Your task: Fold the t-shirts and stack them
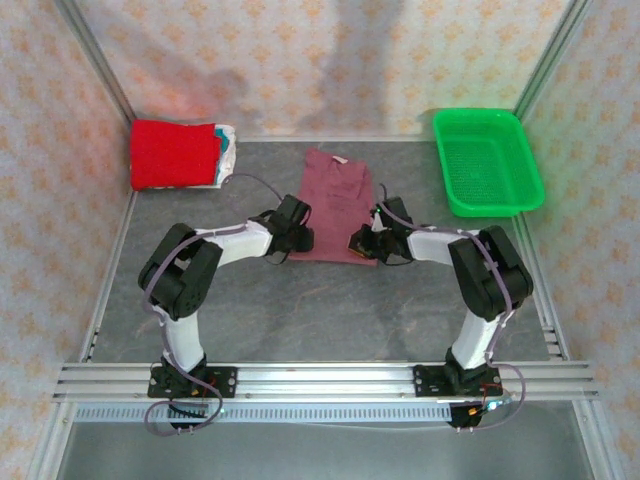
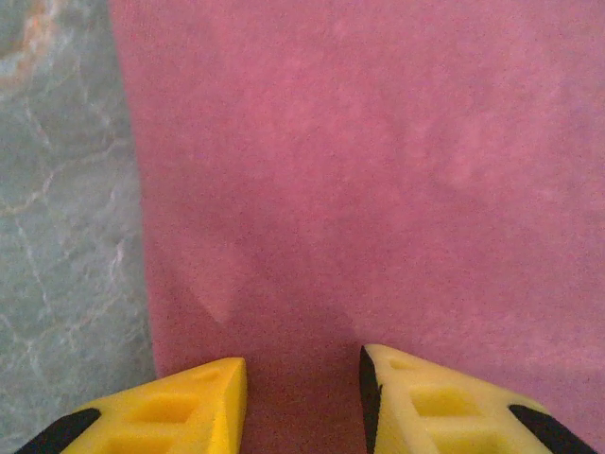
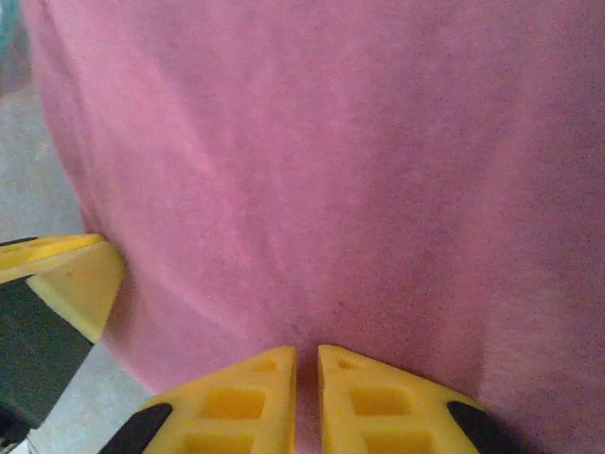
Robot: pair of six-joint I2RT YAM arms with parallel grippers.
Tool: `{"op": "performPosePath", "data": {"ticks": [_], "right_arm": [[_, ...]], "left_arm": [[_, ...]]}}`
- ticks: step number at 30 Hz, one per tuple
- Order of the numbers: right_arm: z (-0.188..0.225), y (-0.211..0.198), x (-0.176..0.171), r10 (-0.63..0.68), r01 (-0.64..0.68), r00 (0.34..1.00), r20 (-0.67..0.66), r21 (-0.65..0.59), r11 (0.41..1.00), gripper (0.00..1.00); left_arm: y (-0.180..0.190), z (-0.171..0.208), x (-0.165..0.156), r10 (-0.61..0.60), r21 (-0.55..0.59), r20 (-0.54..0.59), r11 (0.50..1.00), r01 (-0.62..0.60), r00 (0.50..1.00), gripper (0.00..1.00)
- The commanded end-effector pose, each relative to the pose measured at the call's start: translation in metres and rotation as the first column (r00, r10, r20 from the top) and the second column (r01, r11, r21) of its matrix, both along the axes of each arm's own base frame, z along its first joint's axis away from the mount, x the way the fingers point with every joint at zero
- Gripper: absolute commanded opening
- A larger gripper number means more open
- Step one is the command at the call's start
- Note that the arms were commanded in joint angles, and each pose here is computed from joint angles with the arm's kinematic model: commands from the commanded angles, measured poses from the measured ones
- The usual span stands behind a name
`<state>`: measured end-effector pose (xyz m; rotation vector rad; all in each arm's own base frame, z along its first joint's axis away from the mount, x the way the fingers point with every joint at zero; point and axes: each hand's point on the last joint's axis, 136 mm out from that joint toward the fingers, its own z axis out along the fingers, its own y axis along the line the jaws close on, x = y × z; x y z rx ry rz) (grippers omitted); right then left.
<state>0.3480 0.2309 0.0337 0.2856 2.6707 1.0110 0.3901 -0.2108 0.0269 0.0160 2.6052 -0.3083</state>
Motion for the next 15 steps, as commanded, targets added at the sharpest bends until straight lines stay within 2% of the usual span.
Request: {"op": "performPosePath", "data": {"ticks": [1, 10, 15], "right_arm": [[-0.010, -0.008, 0.001, -0.029, 0.030, 0.999, 0.020, -0.032, 0.999, 0.14], [-0.033, -0.022, -0.040, -0.051, 0.048, 0.998, -0.044, -0.073, 0.996, 0.14], [-0.014, -0.018, -0.045, -0.068, 0.067, 0.997, -0.027, -0.030, 0.997, 0.16]], "left_arm": [[0.011, 0.000, -0.006, 0.022, 0.011, 0.019, 1.000, -0.022, 1.000, 0.36], [0.029, -0.016, -0.067, 0.053, 0.034, -0.043, 0.998, -0.052, 0.998, 0.35], [0.040, 0.005, -0.074, 0.094, 0.035, 0.003, 0.995, -0.094, 0.996, 0.36]]}}
